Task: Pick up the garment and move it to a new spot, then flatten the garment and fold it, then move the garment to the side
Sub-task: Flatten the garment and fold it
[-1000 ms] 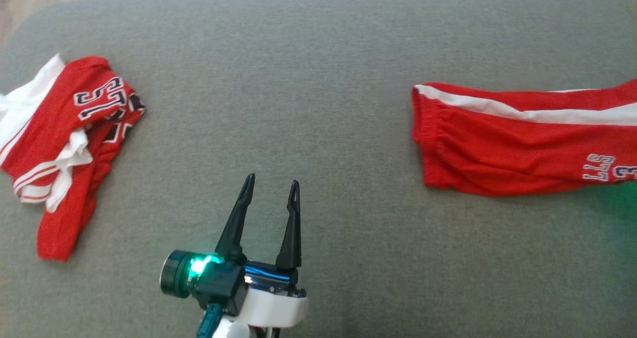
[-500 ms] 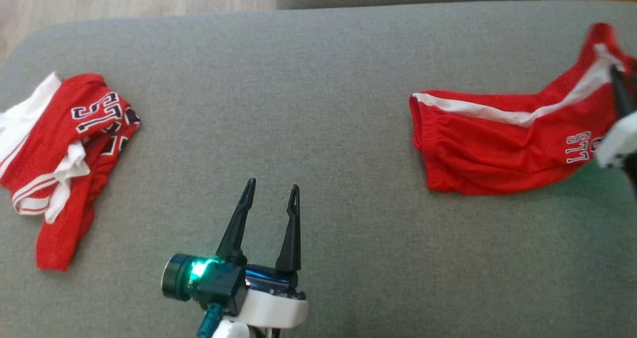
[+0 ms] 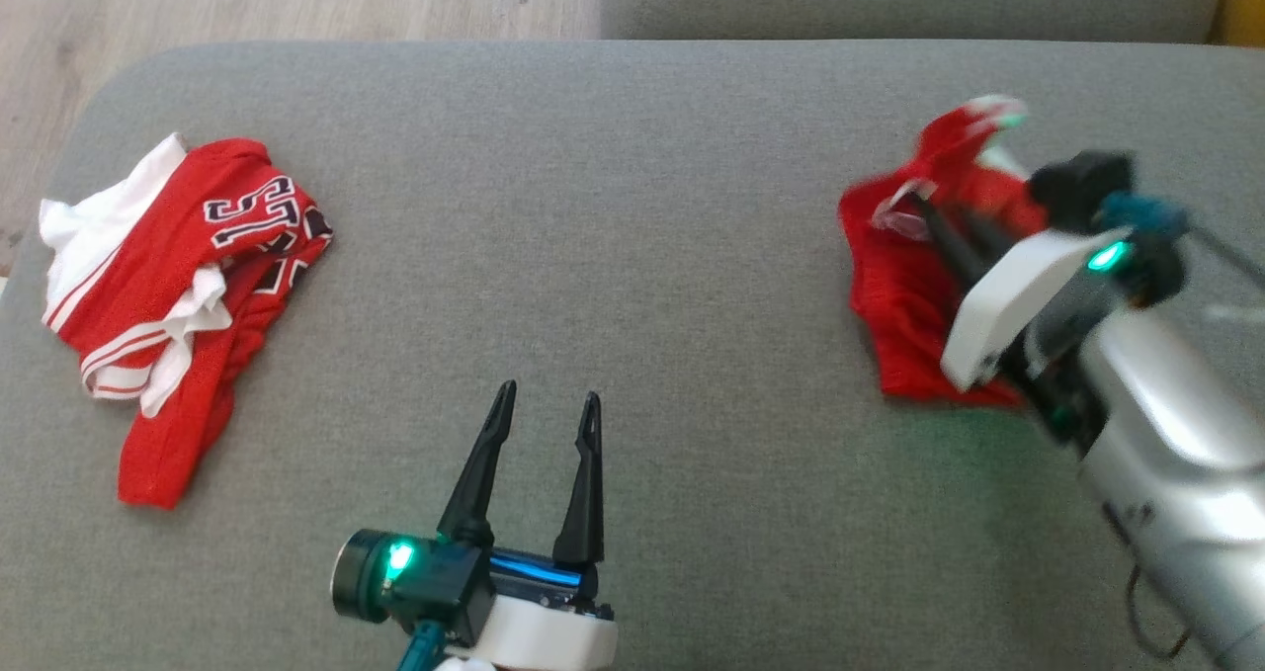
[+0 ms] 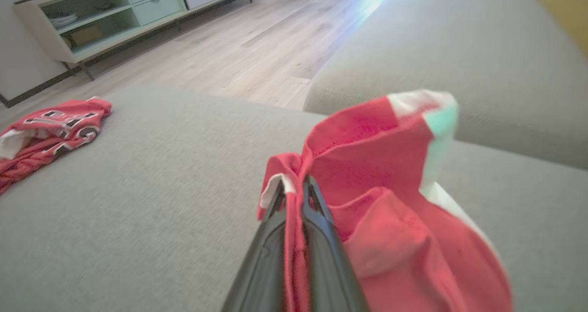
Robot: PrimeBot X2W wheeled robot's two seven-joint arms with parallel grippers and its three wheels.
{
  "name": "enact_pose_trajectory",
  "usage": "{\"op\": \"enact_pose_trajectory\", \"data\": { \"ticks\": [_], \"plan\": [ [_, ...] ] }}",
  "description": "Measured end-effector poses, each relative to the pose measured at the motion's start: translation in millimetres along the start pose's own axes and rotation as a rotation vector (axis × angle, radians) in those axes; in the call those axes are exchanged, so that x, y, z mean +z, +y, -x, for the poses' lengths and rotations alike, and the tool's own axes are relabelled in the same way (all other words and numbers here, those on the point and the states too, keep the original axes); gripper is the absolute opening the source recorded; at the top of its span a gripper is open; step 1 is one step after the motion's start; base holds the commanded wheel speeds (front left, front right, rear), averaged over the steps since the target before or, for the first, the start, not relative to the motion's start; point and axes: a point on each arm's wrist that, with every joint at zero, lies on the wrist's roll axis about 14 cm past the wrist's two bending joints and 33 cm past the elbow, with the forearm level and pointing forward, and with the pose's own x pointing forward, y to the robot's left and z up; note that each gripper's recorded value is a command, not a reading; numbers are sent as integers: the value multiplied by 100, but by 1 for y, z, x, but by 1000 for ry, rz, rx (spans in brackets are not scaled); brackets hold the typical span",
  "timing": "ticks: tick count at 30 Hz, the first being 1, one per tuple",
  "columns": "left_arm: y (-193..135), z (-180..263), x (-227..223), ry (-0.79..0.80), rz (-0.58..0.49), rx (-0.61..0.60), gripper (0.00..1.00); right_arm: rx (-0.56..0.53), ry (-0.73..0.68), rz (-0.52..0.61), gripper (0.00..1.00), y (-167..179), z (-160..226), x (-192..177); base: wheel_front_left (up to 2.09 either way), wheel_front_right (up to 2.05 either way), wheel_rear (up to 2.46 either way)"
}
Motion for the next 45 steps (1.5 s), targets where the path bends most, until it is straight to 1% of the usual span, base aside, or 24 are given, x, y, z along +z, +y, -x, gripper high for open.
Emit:
{"op": "enact_pose_trajectory", "data": {
  "ticks": [1,4,8,11,14,17,19,20,21,25,30,36,39,41,44,45],
  "plan": [
    [0,0,0,1,0,0,100,20,20,-17,100,9,-1,-9,0,0,0],
    [-1,2,0,1,-1,-3,100,63,38,-62,100,30,2,-23,0,0,0],
    [-3,2,1,-2,-3,-7,100,82,-11,-79,100,35,9,-10,0,0,0],
    [-5,4,3,-8,-5,-15,100,40,-76,-81,100,16,22,7,0,0,0],
    [-9,5,5,-15,-5,-26,100,-31,-92,-121,100,-11,42,7,0,0,0],
    [-11,5,6,-21,-5,-32,100,-85,-53,-237,100,-31,59,-11,0,0,0],
    [-10,5,7,-21,-5,-31,100,-95,-11,-332,100,-35,66,-26,0,0,0],
    [-10,5,6,-21,-3,-32,100,-92,9,-371,74,-36,68,-31,0,0,0],
    [-10,5,6,-21,-1,-35,100,-87,27,-416,0,-36,68,-35,0,0,0],
    [-7,5,2,-6,2,-23,100,-42,101,-582,0,-34,64,-43,0,0,0],
    [0,4,-5,17,2,-2,100,-8,214,-705,0,-35,49,-57,0,0,0],
    [6,-4,-4,15,-7,10,100,9,332,-713,0,-39,28,-70,0,0,0],
    [10,-5,-6,20,-5,23,100,58,408,-736,0,-23,24,-82,0,0,0],
    [11,-6,-5,19,1,27,100,98,434,-745,0,-11,24,-83,0,0,0],
    [10,-6,-2,11,5,27,100,176,454,-704,0,11,28,-76,0,0,0],
    [10,-6,-2,11,5,27,100,176,454,-704,0,11,28,-76,0,0,0]
  ]
}}
